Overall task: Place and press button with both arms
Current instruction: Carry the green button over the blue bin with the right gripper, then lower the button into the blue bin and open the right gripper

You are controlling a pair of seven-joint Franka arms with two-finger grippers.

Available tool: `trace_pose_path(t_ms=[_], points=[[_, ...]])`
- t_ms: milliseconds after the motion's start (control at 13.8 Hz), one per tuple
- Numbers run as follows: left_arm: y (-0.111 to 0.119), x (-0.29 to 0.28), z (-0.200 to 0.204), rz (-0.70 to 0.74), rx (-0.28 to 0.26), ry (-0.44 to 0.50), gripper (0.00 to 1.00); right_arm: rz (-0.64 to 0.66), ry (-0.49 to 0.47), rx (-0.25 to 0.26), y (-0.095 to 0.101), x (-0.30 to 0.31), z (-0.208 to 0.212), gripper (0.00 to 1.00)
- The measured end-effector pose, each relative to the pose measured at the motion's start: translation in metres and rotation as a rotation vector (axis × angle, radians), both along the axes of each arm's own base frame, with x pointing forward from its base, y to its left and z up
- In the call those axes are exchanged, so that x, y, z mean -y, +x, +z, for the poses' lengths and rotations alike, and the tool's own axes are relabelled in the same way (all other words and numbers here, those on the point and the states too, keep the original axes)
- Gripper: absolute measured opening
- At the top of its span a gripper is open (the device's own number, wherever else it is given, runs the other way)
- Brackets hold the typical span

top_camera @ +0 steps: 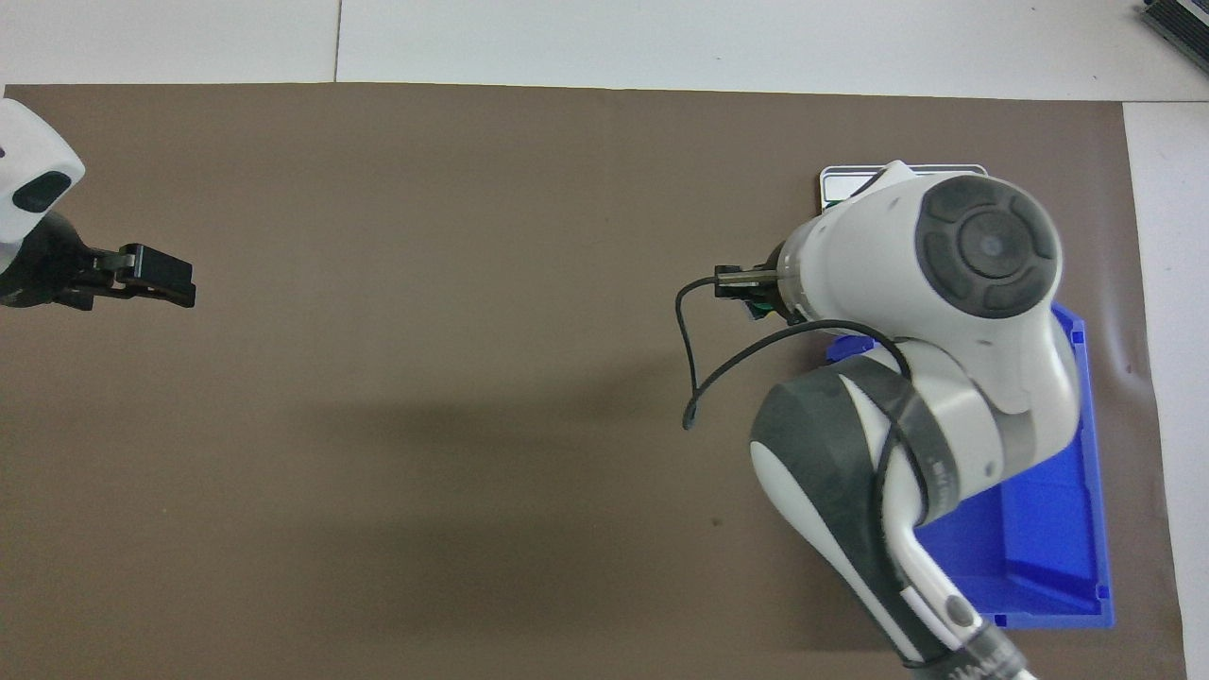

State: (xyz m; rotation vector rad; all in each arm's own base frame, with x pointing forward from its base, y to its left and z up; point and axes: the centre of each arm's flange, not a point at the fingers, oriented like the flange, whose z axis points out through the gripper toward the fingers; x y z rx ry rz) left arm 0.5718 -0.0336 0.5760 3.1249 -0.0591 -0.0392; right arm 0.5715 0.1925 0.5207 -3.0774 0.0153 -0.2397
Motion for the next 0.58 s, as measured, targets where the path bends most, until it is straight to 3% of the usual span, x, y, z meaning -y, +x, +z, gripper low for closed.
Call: trace_pose_path(t_ms=[364,582], points=[[-0.001,0.000,0.001,0.000,0.001,0.000,1.00,0.122,0.006,-0.036,0.015,0.126,-0.004,0.41],[-0.001,0.000,0.001,0.000,0.001,0.000,1.00,0.140,0.001,-0.083,0.008,0.166,-0.028,0.41]])
